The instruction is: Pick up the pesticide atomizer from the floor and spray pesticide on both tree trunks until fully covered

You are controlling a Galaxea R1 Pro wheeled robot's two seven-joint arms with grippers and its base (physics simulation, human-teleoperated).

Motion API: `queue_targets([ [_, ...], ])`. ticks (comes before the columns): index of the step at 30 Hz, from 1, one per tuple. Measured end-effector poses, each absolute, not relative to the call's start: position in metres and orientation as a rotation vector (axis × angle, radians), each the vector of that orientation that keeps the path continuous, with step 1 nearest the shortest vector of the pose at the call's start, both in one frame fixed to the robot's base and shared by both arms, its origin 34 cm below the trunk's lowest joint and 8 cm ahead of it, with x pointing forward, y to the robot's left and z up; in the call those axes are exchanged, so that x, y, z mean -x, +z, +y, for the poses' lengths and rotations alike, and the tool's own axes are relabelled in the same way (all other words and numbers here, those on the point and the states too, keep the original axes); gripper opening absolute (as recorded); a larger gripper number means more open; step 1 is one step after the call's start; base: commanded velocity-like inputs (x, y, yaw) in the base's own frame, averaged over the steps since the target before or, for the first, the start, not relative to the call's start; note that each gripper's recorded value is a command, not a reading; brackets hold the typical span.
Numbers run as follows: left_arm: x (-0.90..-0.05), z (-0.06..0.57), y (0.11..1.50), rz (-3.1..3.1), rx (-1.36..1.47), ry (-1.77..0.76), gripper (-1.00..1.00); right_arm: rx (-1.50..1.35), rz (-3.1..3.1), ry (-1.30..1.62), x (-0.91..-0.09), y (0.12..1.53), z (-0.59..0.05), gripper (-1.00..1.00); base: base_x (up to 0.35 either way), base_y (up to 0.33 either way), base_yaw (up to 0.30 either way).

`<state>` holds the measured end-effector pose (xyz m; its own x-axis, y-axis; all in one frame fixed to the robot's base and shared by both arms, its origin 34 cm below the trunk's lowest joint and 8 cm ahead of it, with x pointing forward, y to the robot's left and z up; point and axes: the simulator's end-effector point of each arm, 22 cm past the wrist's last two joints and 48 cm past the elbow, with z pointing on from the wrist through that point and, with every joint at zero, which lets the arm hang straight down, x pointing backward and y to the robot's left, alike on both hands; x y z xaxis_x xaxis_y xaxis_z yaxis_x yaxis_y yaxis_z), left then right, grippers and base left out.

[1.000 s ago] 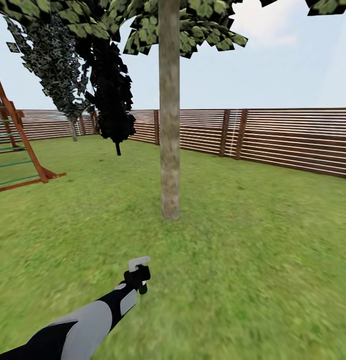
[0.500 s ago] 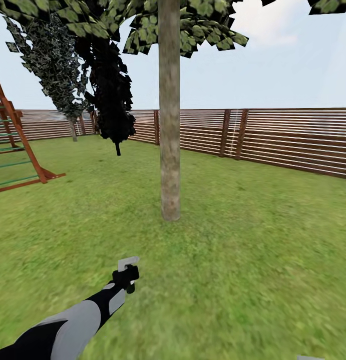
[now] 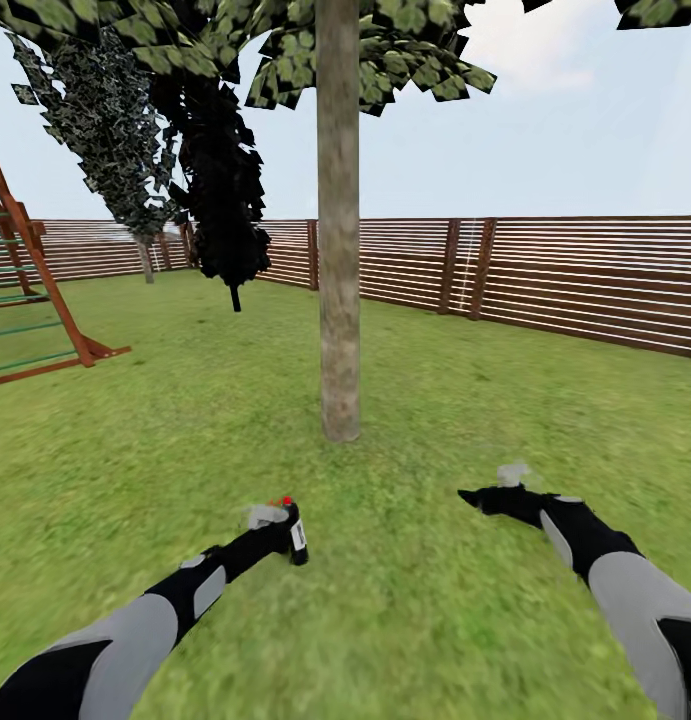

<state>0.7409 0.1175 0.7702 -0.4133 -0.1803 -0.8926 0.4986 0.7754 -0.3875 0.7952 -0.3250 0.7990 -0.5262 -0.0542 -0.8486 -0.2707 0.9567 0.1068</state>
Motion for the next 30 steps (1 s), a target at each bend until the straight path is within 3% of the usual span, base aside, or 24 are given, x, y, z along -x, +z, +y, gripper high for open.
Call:
queue_targets([
  [6, -0.707, 0.057, 0.791, 1.769, -0.423, -0.990, -1.00, 0.532, 1.963, 0.880, -0.787, 0.889, -0.109, 1.00, 0.000, 0.000, 0.000],
  [7, -0.702, 0.050, 0.790, 1.771, -0.458, -1.000, -1.00, 0.563, 1.936, 0.934, -0.782, 0.900, -0.080, -1.00, 0.000, 0.000, 0.000],
  [9, -0.691, 0.038, 0.786, 1.778, -0.537, -1.016, -1.00, 0.619, 1.892, 1.030, -0.769, 0.916, -0.037, -1.00, 0.000, 0.000, 0.000],
  [13, -0.683, 0.020, 0.786, 1.774, -0.579, -1.043, -1.00, 0.725, 1.878, 1.083, -0.750, 0.919, -0.008, -1.00, 0.000, 0.000, 0.000],
  [30, -0.679, 0.005, 0.790, 1.765, -0.587, -1.067, -1.00, 0.719, 2.033, 1.169, -0.713, 0.853, 0.004, -1.00, 0.000, 0.000, 0.000],
])
